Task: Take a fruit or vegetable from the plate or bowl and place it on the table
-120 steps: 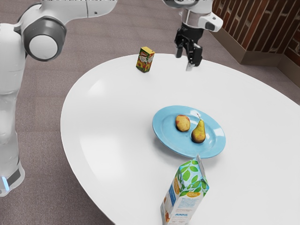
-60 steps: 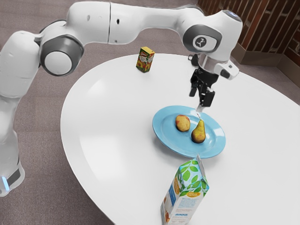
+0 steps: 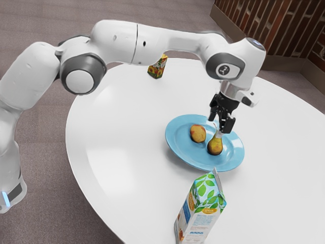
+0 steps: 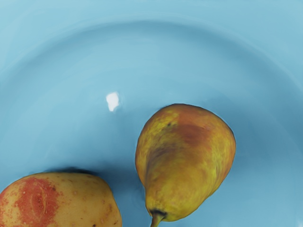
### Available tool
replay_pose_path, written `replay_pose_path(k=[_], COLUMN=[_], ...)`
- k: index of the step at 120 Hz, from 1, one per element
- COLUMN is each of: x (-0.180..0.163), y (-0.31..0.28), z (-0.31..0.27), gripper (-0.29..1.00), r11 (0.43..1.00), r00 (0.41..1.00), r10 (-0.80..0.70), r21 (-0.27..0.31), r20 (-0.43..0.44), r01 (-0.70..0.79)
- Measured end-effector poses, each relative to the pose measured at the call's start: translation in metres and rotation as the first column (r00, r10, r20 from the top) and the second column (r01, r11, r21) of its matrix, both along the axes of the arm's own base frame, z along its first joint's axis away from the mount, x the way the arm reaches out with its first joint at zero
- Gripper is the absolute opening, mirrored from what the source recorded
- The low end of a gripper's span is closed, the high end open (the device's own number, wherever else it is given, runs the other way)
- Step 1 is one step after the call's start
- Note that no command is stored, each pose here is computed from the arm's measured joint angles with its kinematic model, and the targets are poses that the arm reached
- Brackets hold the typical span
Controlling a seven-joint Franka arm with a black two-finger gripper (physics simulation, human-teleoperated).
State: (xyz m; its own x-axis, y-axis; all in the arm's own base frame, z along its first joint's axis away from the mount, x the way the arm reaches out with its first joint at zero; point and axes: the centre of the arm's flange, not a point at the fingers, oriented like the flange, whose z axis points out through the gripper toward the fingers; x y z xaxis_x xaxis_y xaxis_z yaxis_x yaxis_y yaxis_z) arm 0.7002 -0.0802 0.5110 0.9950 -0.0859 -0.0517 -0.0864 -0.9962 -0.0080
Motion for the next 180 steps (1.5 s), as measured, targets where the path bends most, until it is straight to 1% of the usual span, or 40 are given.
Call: replay_pose_path(k=[25, 75, 132, 146, 151, 164, 171, 180], x=[0.007, 0.009, 0.018, 0.019, 0.020, 0.021, 0.022, 0.022], y=[0.008, 0.010, 0.002, 0.003, 0.004, 0.004, 0.004, 0.003], z=[-0.014, -0.016, -0.056, -0.061, -0.064, -0.068, -0.069, -0.069], gripper=[0.70, 0.70, 0.70, 0.70, 0.72, 0.70, 0.64, 0.48], r11=[1.000, 1.000, 1.000, 1.000, 1.000, 1.000, 1.000, 1.000], r00=[1.000, 1.000, 0.999, 0.999, 0.998, 0.998, 0.998, 0.999], r10=[0.009, 0.008, -0.007, -0.006, -0.006, -0.006, -0.006, -0.007], r21=[-0.004, -0.004, -0.004, -0.003, -0.003, -0.003, -0.002, 0.000], r20=[-0.003, 0.002, -0.047, -0.052, -0.055, -0.057, -0.056, -0.054], r01=[-0.009, -0.008, 0.007, 0.005, 0.005, 0.005, 0.006, 0.007])
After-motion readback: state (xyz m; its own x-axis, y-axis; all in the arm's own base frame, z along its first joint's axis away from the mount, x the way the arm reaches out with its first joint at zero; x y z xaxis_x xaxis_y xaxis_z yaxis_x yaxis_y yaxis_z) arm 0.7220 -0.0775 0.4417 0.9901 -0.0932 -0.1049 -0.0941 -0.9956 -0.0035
